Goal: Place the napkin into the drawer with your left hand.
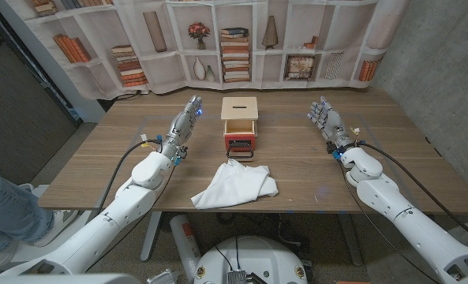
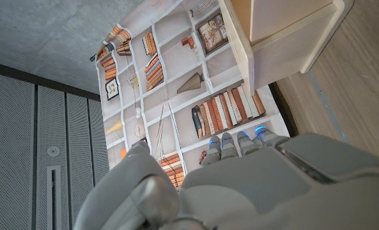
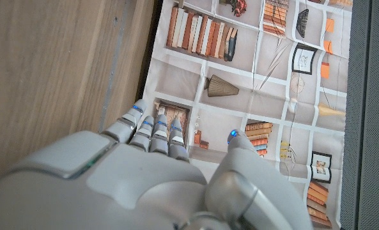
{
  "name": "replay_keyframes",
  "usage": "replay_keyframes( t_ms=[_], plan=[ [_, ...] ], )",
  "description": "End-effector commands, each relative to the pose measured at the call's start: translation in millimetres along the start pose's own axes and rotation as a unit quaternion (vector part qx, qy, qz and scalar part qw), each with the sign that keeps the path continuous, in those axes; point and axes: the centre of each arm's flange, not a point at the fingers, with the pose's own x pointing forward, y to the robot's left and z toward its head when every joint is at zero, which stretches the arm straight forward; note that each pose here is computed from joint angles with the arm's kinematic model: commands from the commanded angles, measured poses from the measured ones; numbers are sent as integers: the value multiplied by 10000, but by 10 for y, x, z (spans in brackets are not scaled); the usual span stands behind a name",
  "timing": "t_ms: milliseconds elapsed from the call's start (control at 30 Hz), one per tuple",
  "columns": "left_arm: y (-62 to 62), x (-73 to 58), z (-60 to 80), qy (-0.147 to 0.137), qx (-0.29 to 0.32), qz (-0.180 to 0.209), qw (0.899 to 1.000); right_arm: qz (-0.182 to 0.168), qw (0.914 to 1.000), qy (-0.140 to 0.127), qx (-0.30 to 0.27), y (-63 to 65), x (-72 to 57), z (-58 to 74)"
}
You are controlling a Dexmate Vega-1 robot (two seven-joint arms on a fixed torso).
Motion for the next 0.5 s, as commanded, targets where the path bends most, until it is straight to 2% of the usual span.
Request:
replay_keyframes(
  t_ms=[33,500],
  plan=[
    [-43,-113,13,-337,76,-87,9994,-74,9999,-106,21,-4,-41,41],
    [-99,-246,23,-532,186,-194,9982,-72,9998,-150,54,33,-15,19]
  ],
)
